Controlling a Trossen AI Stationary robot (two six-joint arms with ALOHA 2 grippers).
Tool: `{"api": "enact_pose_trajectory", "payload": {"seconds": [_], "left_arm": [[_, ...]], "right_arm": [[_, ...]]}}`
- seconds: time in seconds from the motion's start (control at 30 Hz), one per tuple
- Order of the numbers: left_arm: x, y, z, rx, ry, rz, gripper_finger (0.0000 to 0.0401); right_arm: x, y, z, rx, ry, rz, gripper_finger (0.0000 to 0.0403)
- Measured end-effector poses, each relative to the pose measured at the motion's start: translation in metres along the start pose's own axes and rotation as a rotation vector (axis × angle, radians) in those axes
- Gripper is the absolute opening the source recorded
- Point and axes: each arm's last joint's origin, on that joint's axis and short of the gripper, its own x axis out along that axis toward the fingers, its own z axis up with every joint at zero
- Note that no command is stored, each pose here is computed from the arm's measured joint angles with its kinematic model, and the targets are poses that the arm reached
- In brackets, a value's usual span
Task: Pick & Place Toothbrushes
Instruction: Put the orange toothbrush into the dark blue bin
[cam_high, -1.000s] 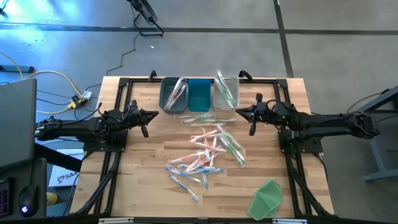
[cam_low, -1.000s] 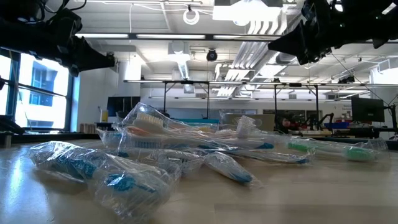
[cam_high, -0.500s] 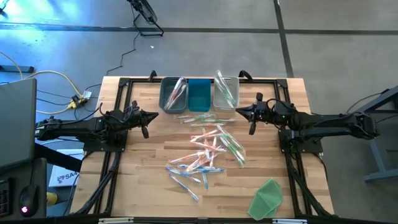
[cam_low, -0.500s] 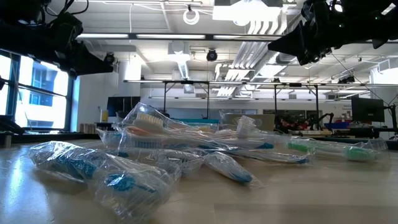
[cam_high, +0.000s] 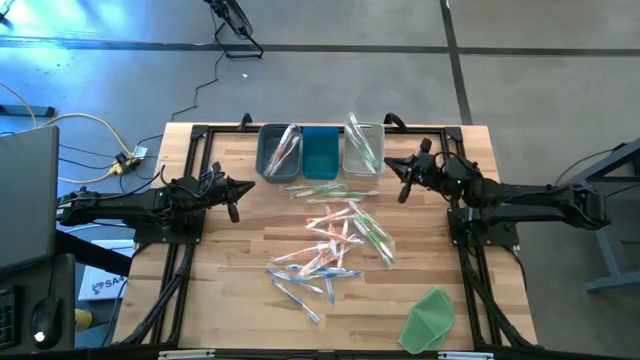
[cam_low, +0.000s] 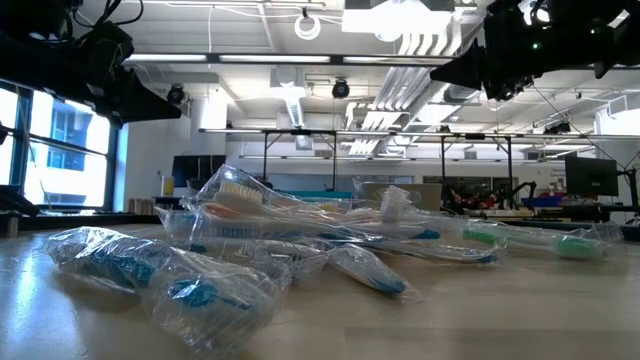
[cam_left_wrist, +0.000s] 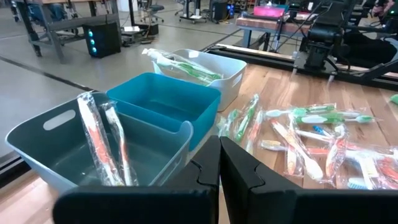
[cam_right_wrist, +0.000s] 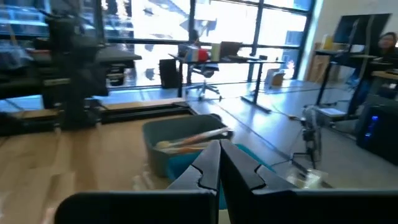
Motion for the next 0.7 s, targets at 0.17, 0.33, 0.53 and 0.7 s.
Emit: {"api": "enact_pose_trajectory", "payload": {"seconds": [0.17, 0.33, 0.53, 0.7], "left_arm": [[0.000, 0.000, 0.001, -0.002, -0.006, -0.001, 0.0001], [0.000, 0.000, 0.003, -0.055, -0.033, -0.004, 0.0001], [0.000, -0.001, 0.005, -0.191, -0.048, -0.010, 0.0001], [0.000, -0.001, 0.006, -0.208, -0.062, -0.013, 0.0001]], "right_arm": [[0.001, -0.012, -0.001, -0.001, 0.007, -0.099, 0.0002], [0.002, -0.020, -0.001, 0.001, 0.009, -0.142, 0.0002], [0.002, -0.029, -0.001, 0.000, 0.002, -0.197, 0.0002], [0.001, -0.035, -0.001, 0.000, 0.002, -0.230, 0.0002]]}}
